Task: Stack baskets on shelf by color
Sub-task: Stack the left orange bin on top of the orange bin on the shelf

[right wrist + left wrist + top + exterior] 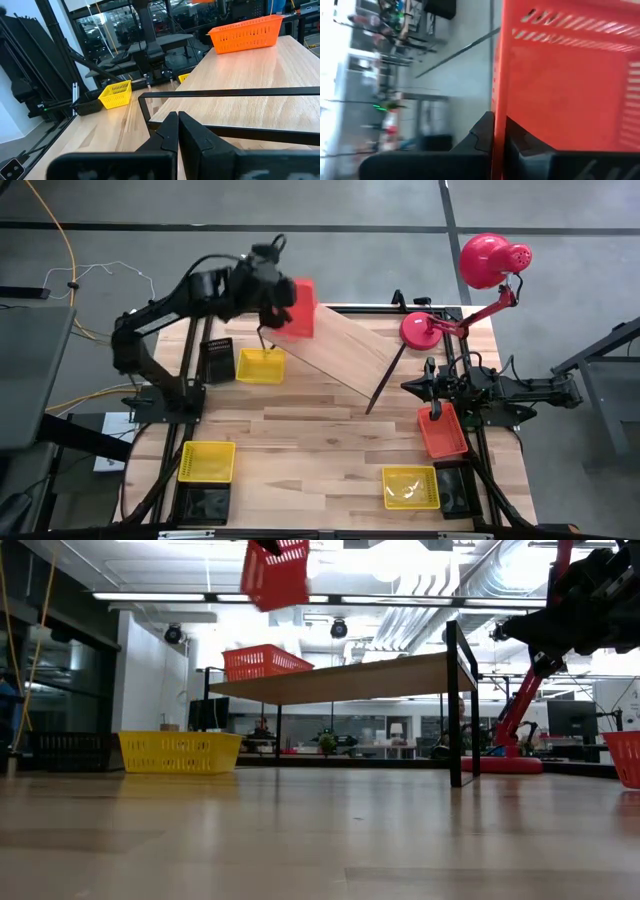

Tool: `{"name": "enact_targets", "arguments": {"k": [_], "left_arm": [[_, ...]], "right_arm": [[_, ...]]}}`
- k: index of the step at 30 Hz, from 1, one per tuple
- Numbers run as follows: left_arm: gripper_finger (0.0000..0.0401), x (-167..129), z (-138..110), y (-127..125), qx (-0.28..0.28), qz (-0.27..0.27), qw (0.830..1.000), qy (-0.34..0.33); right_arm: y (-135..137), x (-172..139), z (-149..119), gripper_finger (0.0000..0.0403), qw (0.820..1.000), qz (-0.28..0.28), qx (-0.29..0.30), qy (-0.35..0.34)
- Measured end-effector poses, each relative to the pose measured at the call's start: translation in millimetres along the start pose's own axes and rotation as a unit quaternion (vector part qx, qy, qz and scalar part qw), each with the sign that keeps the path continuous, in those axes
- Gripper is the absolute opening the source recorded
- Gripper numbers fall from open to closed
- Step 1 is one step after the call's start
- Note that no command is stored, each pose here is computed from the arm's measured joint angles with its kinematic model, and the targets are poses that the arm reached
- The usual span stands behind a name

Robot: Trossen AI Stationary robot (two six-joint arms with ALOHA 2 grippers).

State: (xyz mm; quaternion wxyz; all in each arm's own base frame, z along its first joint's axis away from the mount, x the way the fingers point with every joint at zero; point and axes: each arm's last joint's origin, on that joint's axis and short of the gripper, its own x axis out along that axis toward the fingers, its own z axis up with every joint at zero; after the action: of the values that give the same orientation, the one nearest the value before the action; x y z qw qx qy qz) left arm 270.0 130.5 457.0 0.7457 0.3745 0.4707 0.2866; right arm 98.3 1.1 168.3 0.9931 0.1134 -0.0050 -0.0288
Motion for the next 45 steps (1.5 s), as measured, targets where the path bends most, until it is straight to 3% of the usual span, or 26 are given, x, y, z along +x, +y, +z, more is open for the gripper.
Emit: {"name": "enact_targets", "arguments": {"k": [8,13,17,23,37,45], "left_arm": [[0.0,37.0,8.9,-0.3,0.185,-0.025,0.982,0.037],[0.0,64.9,1.2,-8.8,0.224,-0.079,0.969,0.071],[0.0,80.3,-8.7,-11.2,0.22,-0.116,0.964,0.09],[0.0,86.0,-12.3,-10.1,0.192,-0.147,0.969,0.053],[0.0002,86.5,-11.8,-10.6,0.141,-0.155,0.977,0.045],[0.0034,86.5,-11.8,-10.6,0.121,-0.154,0.979,0.049]], "right_arm": [[0.0,0.0,0.0,0.0,1.0,0.0,0.0,0.0],[0.0,0.0,0.0,0.0,1.0,0.0,0.0,0.0],[0.0,0.0,0.0,0.0,1.0,0.0,0.0,0.0],[0.0,0.0,0.0,0.0,1.0,0.0,0.0,0.0],[0.0,0.0,0.0,0.0,1.0,0.0,0.0,0.0],[0.0,0.0,0.0,0.0,1.0,0.0,0.0,0.0]]}}
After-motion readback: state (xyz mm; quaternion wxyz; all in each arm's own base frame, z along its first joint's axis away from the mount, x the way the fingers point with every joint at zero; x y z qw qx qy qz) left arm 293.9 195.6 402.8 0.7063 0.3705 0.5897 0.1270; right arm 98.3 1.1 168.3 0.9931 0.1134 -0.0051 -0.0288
